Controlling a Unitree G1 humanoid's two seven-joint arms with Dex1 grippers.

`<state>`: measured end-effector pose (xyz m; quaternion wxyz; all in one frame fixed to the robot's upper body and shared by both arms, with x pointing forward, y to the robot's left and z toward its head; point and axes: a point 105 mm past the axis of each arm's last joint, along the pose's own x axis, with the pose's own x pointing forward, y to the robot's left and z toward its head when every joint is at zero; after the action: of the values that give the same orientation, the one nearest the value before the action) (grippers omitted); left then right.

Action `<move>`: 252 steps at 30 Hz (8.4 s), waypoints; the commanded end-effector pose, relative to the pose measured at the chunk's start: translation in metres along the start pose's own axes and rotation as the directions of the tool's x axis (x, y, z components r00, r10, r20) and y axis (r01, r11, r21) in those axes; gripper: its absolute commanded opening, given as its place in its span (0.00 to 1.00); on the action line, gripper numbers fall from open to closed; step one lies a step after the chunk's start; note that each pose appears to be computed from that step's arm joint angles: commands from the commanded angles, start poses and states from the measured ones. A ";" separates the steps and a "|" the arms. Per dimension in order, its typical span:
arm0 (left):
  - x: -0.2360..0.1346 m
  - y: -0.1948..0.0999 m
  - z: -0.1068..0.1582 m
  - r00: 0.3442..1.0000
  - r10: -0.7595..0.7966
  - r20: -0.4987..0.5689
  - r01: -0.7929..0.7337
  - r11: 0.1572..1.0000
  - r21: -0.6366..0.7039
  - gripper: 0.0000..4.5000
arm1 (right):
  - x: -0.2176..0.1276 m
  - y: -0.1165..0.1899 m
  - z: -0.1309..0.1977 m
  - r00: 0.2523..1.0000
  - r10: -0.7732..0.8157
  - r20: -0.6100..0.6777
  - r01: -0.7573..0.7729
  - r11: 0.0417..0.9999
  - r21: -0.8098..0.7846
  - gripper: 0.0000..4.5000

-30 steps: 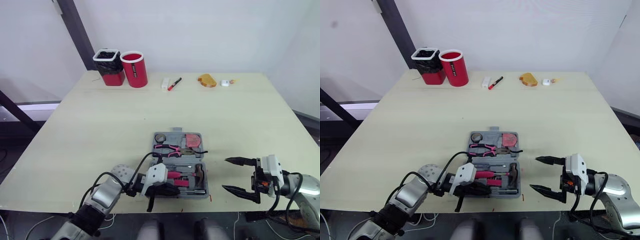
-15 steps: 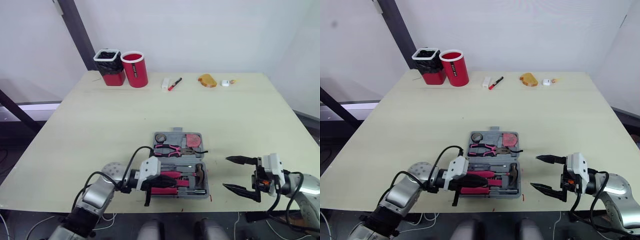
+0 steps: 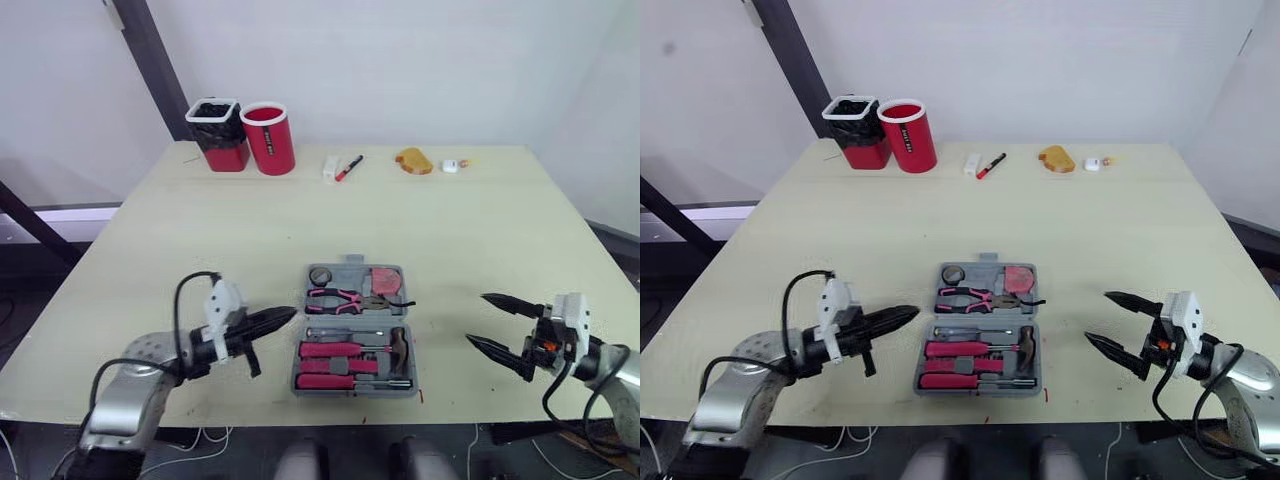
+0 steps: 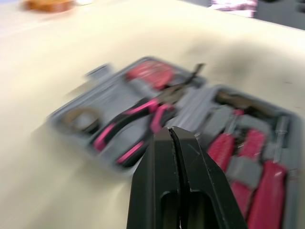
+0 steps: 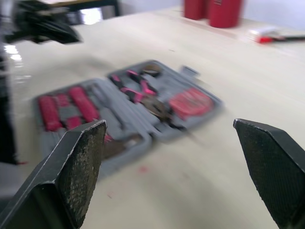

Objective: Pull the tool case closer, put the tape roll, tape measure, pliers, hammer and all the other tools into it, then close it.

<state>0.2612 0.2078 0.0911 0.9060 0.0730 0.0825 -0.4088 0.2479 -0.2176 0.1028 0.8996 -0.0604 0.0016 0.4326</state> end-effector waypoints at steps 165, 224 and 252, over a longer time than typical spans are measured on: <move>0.054 -0.018 -0.082 0.746 -0.551 -0.374 0.540 0.829 -0.144 0.00 | 0.122 0.047 -0.061 0.838 0.442 -0.318 -0.477 0.878 -0.037 0.02; 0.016 0.022 -0.073 0.895 -0.284 -0.343 0.292 0.956 -0.029 0.00 | 0.107 0.005 -0.040 0.963 0.196 -0.184 -0.206 0.978 -0.032 0.02; 0.025 -0.089 -0.026 0.777 -0.584 -0.233 0.599 0.801 -0.009 0.00 | 0.151 -0.016 -0.030 0.917 0.295 -0.269 -0.093 0.813 0.575 0.99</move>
<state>0.2128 0.1406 0.0561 0.7276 0.0978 0.1894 -0.6521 0.3558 -0.1170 0.0614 0.8235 0.1188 0.2887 0.4738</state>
